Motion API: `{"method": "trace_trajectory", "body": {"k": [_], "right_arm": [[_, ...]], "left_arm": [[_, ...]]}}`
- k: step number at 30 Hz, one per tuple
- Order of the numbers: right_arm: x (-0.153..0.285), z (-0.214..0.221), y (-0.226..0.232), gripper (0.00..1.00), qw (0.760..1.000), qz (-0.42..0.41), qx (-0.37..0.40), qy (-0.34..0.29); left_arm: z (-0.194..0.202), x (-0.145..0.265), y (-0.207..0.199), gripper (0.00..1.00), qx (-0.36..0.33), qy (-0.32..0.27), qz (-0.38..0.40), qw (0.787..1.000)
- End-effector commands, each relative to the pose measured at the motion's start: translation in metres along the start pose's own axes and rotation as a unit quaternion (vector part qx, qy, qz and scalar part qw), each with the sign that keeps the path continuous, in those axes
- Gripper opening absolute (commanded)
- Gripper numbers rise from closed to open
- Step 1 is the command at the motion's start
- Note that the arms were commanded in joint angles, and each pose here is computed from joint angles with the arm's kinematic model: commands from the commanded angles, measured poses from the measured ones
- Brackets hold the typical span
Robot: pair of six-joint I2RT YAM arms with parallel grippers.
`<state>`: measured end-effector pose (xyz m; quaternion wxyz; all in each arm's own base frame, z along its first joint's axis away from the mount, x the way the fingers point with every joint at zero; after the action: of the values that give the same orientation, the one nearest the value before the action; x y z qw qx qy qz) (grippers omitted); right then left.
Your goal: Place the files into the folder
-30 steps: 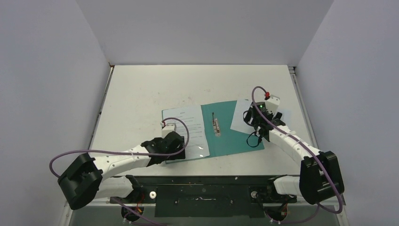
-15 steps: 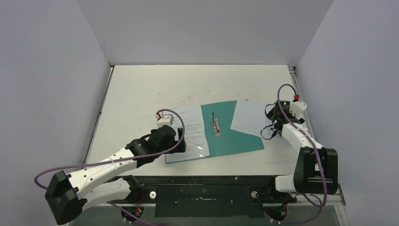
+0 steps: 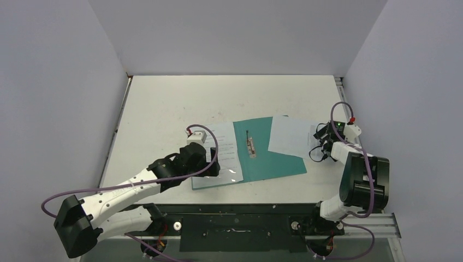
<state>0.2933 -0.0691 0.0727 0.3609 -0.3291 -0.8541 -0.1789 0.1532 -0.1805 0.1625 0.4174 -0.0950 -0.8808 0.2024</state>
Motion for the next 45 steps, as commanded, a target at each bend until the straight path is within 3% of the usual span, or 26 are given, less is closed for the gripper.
{"method": "trace_trajectory", "body": {"k": [1, 4, 11, 16, 22, 38, 45], "right_arm": [[-0.015, 0.011, 0.01, 0.96, 0.999, -0.044, -0.011, 0.022], [-0.02, 0.02, 0.013, 0.99, 0.998, -0.058, 0.0, 0.035], [-0.026, 0.025, 0.037, 0.91, 0.993, -0.09, 0.055, 0.053], [-0.022, 0.022, 0.064, 0.9, 0.989, -0.081, 0.115, 0.036], [-0.019, 0.006, 0.086, 0.9, 0.989, -0.08, 0.127, 0.006], [0.068, -0.017, 0.161, 0.93, 0.972, -0.173, 0.122, -0.104], [0.088, 0.008, 0.198, 0.93, 0.955, -0.263, 0.112, -0.077]], "left_arm": [[-0.009, 0.002, -0.015, 0.88, 0.001, -0.013, 0.034, 0.999], [-0.007, -0.001, -0.014, 0.88, 0.0, -0.009, 0.031, 0.999], [-0.006, -0.006, -0.017, 0.88, -0.007, -0.005, 0.031, 0.999], [-0.006, -0.007, -0.017, 0.89, -0.011, -0.003, 0.029, 1.0], [-0.003, -0.006, -0.012, 0.89, -0.013, -0.002, 0.026, 1.0], [0.004, -0.005, -0.003, 0.89, -0.014, 0.001, 0.019, 1.0], [0.005, -0.005, -0.002, 0.88, -0.011, 0.003, 0.019, 1.0]]}}
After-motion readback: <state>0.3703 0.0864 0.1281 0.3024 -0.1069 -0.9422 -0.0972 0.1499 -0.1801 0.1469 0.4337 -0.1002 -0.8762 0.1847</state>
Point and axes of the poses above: each gripper's point midway between its finger pads, its own x axis back along the fingers, its own y axis along the line the jaws close on, z = x × y, the point moved 7 cm from there along x, back along the fingers, and after that the axes turned 12 degrees about x, right-handed, at the moved point
